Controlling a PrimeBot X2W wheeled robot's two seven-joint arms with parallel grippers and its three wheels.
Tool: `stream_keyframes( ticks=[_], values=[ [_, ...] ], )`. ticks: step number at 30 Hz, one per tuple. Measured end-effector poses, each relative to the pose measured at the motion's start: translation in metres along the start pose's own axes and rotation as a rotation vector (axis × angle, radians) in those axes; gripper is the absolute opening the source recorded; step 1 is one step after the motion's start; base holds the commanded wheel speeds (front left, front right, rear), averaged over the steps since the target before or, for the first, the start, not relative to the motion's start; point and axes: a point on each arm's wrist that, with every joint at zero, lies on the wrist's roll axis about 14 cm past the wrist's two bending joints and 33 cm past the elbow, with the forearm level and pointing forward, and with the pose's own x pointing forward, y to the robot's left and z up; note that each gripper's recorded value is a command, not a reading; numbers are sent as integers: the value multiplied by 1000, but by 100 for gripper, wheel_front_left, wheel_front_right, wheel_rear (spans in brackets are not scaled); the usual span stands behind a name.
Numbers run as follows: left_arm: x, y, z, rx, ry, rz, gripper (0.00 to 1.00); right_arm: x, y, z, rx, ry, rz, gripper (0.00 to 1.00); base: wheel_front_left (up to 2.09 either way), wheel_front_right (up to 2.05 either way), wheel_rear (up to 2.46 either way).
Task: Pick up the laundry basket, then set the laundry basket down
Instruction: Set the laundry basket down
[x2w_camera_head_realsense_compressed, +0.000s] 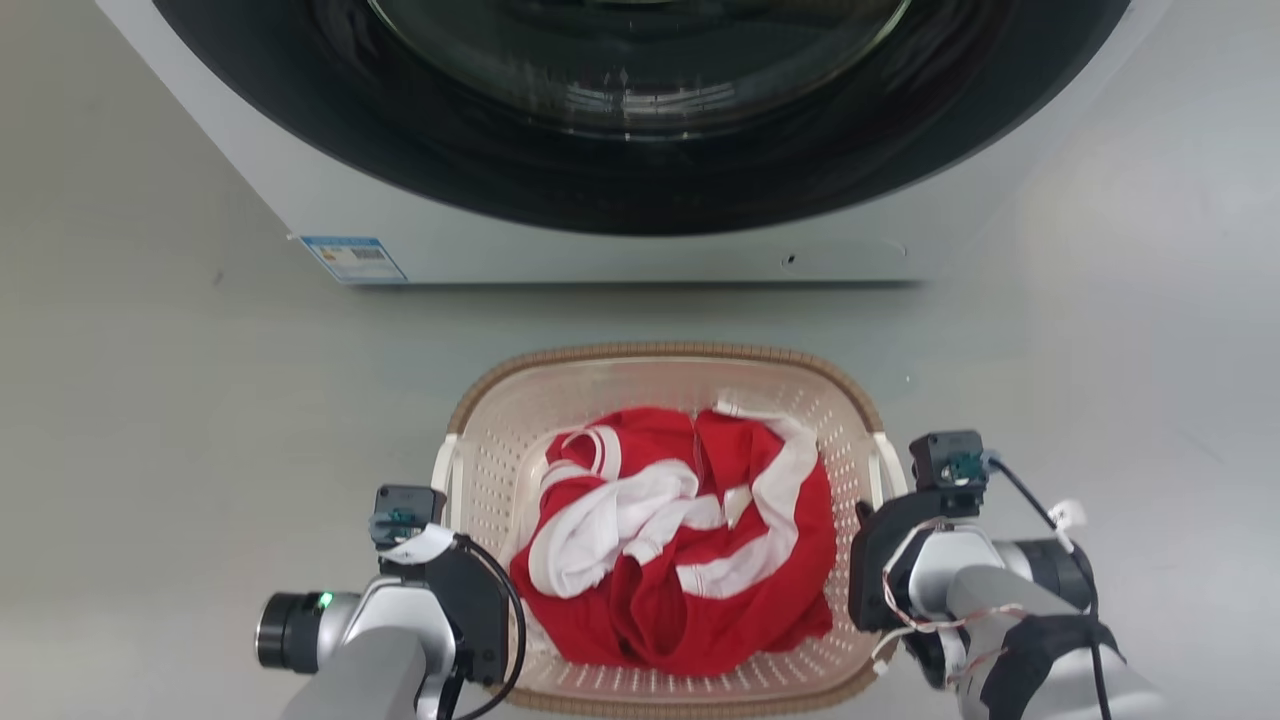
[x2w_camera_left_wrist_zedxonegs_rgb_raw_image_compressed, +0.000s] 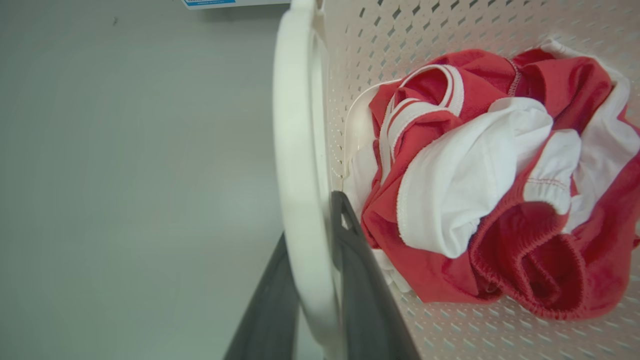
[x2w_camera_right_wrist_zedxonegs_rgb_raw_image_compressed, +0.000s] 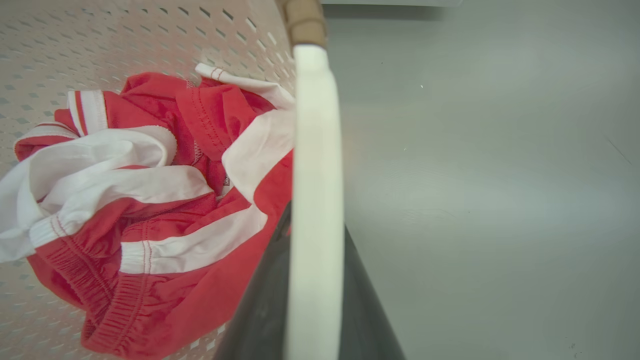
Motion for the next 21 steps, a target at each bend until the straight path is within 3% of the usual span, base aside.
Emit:
stream_keyframes(
  ticks=[11,21],
  values=[
    [46,-2,13,8,18,-11,0,45,-24,15,-6,3,-12,0,0,0,0],
    [84,4,2,7,60,-10,0,88,-34,4,-24,39,-3,0,0,0,0]
  ],
)
